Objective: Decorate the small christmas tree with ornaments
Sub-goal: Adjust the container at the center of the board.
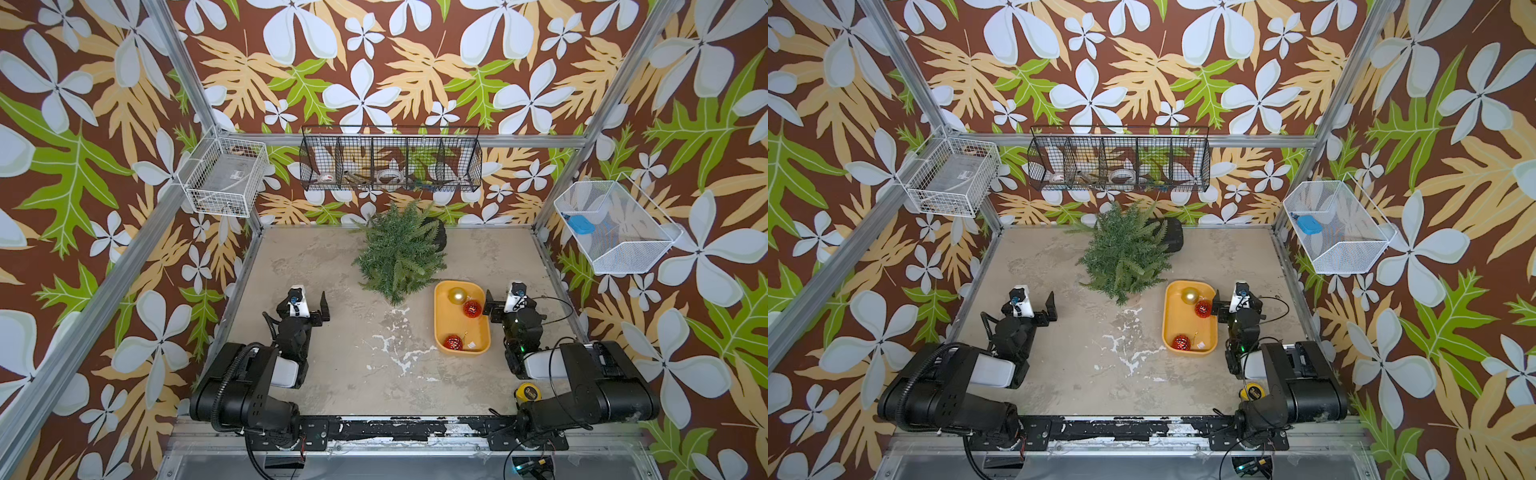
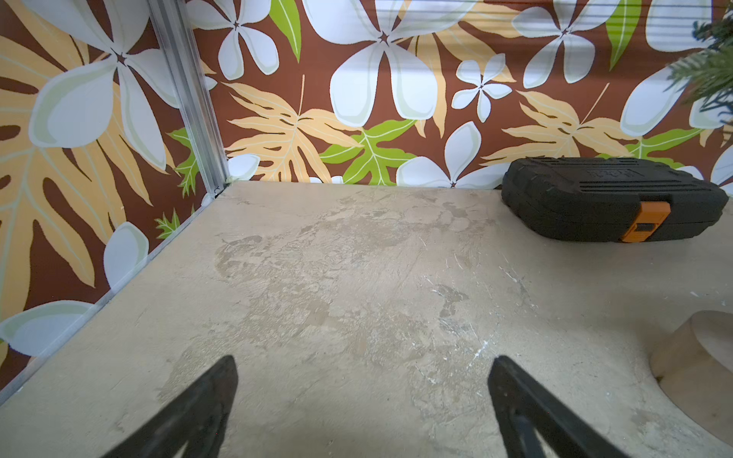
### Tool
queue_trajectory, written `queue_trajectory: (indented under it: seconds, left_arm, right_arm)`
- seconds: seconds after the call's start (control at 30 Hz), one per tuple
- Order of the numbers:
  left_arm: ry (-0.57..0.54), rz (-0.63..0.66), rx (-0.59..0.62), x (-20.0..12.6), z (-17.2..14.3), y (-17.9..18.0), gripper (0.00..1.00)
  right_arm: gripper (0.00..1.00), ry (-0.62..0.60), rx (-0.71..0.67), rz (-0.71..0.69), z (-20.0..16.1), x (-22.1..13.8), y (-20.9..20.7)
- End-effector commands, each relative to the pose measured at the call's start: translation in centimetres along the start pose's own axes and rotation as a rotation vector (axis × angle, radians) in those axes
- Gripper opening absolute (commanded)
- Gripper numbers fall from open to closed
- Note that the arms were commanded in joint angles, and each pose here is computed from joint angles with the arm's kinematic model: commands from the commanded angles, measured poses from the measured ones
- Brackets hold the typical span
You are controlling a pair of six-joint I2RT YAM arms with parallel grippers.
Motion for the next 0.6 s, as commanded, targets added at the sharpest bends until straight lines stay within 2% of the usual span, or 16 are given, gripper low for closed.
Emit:
queue_trajectory:
  seconds: [0.0, 0.57]
  left_arm:
    - [-0.040, -0.002, -0.005, 0.02, 0.83, -0.07, 1.00]
    - [-0.041, -0.005, -0.006, 0.03, 0.86, -0.12, 1.00]
  right_arm:
    - [1.00, -0.029, 0.000, -0.006, 0.65, 0.05, -0.11]
    - [1.00, -0.027, 0.001, -0.006, 0.60, 0.05, -0.11]
Point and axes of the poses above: each gripper's point midway between its finger pads, its own x axis out along the fingers, its own y axis along the line the jaws close on, z = x × y, the point moved 5 cm from there along -x, back along the fingers, and after that the axes turned 7 degrees about -x, right-handed, at the moved point
